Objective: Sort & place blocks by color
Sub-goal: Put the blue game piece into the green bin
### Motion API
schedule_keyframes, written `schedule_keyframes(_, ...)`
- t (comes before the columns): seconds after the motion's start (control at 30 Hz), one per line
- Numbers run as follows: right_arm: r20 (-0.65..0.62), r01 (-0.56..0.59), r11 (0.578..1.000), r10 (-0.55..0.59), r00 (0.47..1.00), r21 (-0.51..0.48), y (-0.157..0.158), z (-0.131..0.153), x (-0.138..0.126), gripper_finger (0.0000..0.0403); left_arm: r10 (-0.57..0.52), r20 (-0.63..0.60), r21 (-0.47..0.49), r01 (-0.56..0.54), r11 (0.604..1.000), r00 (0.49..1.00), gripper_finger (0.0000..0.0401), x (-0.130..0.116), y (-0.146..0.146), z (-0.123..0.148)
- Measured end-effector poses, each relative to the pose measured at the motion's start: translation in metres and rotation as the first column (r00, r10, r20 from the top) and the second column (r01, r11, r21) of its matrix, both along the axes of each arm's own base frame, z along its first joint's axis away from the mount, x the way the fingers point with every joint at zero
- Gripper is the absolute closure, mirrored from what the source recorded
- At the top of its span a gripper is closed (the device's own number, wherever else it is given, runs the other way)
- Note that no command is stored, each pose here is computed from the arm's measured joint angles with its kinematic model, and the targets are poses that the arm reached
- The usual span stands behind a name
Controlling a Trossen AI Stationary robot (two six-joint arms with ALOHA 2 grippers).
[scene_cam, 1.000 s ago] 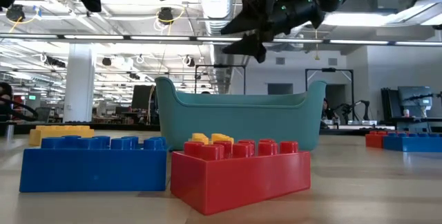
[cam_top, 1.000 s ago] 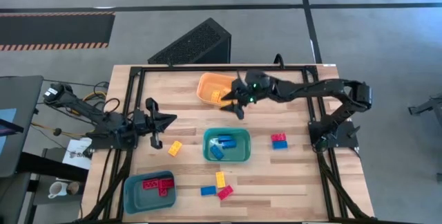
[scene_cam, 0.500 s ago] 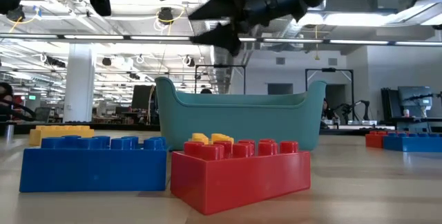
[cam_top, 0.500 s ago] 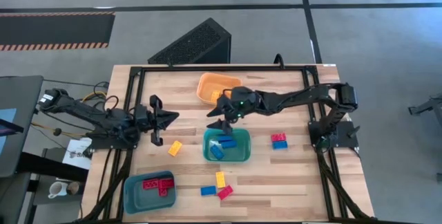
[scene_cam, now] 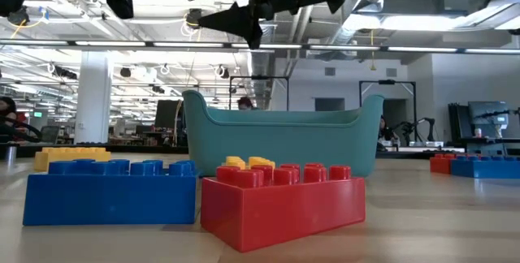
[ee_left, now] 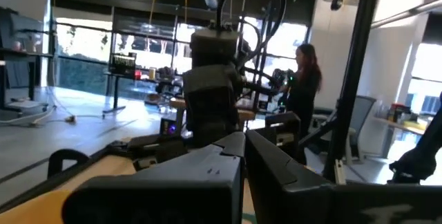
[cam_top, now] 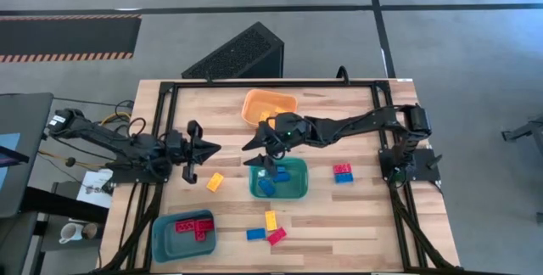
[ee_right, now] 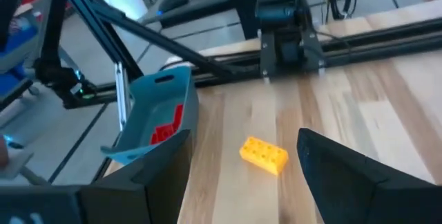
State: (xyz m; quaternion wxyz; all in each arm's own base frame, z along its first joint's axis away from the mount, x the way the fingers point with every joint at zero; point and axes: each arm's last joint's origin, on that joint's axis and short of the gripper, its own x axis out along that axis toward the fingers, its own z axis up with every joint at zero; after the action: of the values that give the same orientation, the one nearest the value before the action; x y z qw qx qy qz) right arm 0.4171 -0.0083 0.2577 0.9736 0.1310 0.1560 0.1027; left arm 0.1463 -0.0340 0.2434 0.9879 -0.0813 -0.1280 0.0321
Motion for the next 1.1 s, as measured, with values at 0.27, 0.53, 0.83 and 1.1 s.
schedule_keyframes(0.27, -0.024, 0.027, 1.000, -0.027, 0.999, 0.007, -0.001, 0.004, -0.004, 0.0121, 0.004, 0.019, 0.018, -0.004, 1.000, 1.000, 0.0399, -0.001, 0.000, 0.002)
schedule_keyframes(0.53, -0.135, 0.124, 0.989, -0.133, 0.982, -0.076, 0.003, 0.026, -0.030, 0.0121, 0.011, 0.018, 0.028, -0.012, 1.000, 1.000, 0.0399, -0.001, 0.000, 0.002)
schedule_keyframes(0.83, -0.165, 0.232, 0.962, -0.255, 0.953, -0.147, 0.022, 0.044, -0.083, 0.0121, 0.019, 0.017, 0.038, -0.019, 0.999, 1.000, 0.0399, -0.001, 0.000, 0.002)
schedule_keyframes(1.1, -0.083, 0.354, 0.933, -0.359, 0.930, -0.069, 0.043, 0.011, -0.131, 0.0121, 0.029, 0.020, 0.034, -0.030, 0.999, 0.999, 0.0399, -0.001, 0.001, 0.002)
